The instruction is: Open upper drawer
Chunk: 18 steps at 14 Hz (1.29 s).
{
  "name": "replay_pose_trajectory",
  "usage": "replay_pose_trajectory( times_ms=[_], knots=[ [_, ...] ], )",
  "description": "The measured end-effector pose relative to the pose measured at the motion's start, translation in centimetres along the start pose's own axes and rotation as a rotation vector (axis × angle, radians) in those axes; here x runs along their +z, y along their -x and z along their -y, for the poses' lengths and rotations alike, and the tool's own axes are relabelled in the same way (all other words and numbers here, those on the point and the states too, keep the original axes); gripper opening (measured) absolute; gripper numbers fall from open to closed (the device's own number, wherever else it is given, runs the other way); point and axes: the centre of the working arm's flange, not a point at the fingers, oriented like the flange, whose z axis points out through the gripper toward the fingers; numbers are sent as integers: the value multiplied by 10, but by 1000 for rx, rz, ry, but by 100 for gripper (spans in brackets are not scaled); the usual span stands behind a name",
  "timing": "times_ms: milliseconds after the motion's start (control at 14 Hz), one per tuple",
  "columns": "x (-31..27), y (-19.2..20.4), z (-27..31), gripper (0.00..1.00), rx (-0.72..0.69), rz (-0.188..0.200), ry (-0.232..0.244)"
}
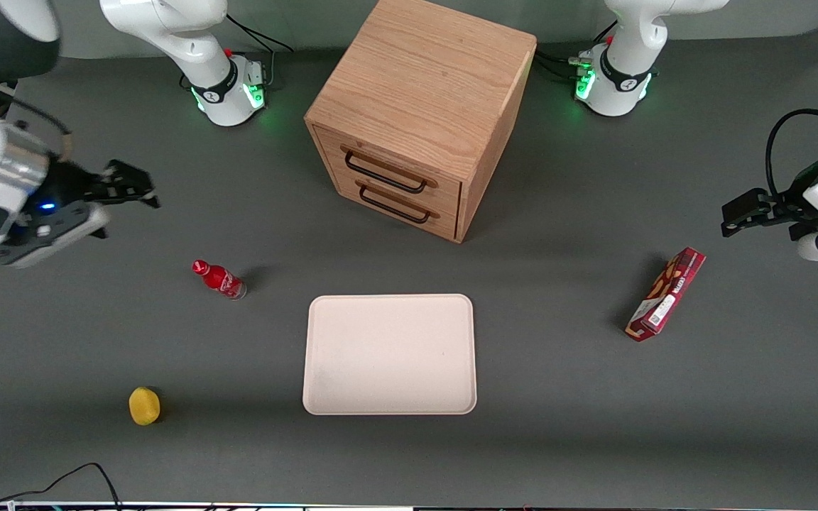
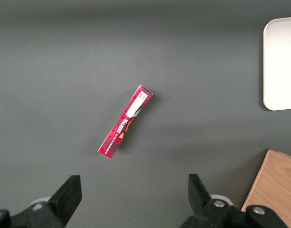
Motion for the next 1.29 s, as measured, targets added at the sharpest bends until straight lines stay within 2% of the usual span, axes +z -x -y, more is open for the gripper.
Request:
replay_pose_trajectory(
  times_ms=[714, 929, 1143, 1286],
  knots=[
    [77, -57, 107, 100, -241, 111, -32],
    [93, -62, 148, 100, -389, 121, -49],
    [117, -64, 185, 100, -449, 117, -92],
    [136, -64, 203, 100, -473, 118, -102]
  ],
)
